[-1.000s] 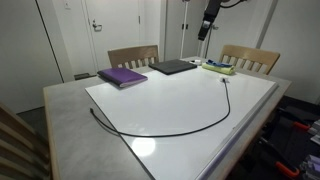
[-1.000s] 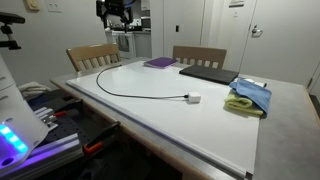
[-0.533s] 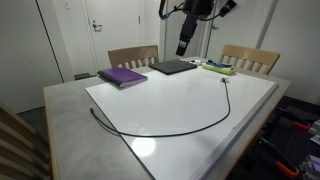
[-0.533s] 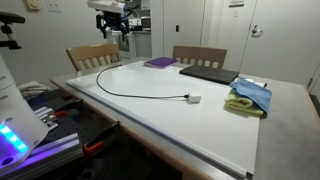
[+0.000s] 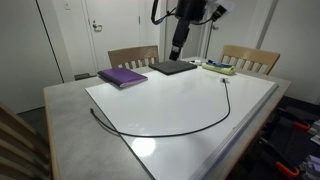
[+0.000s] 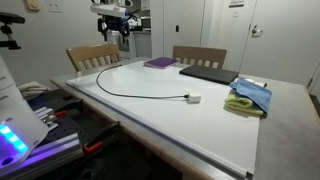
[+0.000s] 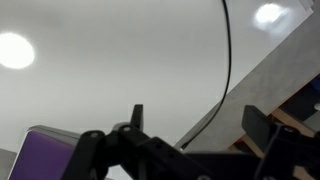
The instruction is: Bring the ends of the charger to the center
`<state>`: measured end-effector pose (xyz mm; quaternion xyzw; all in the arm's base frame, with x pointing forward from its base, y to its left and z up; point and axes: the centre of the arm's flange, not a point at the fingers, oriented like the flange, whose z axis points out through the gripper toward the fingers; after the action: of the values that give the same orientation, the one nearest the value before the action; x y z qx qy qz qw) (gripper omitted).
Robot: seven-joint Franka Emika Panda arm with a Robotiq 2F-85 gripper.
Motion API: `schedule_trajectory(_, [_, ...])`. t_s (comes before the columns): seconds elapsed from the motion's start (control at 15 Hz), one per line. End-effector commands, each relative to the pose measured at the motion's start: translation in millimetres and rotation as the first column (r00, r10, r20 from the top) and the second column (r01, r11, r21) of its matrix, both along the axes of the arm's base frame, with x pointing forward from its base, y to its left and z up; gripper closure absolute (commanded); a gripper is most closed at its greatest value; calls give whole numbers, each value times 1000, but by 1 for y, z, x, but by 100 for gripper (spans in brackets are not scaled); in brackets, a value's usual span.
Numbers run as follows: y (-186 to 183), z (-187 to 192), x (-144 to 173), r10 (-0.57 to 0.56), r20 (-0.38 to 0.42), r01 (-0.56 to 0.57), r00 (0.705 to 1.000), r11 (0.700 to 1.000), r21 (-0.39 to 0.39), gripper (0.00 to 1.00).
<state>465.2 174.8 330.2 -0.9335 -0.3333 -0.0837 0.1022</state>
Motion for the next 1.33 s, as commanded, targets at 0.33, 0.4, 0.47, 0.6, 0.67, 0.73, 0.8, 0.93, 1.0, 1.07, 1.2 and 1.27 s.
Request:
schedule_trajectory(0.33, [1, -9, 14, -99, 26, 100, 995, 994, -34, 0])
schedule_trajectory(0.4, [5, -11, 19, -95, 28, 96, 995, 994, -47, 0])
schedule_trajectory(0.47, [8, -11, 23, -89, 29, 91, 996, 994, -60, 0])
schedule_trajectory(0.6, [17, -12, 32, -75, 36, 78, 997, 994, -80, 0])
schedule_trajectory(0.67, [22, -14, 38, -70, 37, 73, 997, 994, -86, 0])
schedule_trajectory(0.73, [27, -15, 43, -63, 39, 66, 997, 994, -88, 0])
schedule_trajectory(0.8, [34, -15, 49, -54, 37, 57, 998, 994, -92, 0])
schedule_trajectory(0.93, [50, -19, 59, -29, 33, 32, 999, 995, -96, 0])
schedule_trajectory(1.0, [60, -23, 65, -8, 27, 10, 1000, 995, -102, 0])
schedule_trajectory(1.07, [69, -25, 70, 9, 24, -7, 1000, 994, -105, 0])
schedule_trajectory(1.2, [88, -33, 81, 42, 18, -39, 999, 992, -120, 0])
schedule_trajectory(1.27, [97, -37, 86, 49, 15, -47, 999, 991, -126, 0])
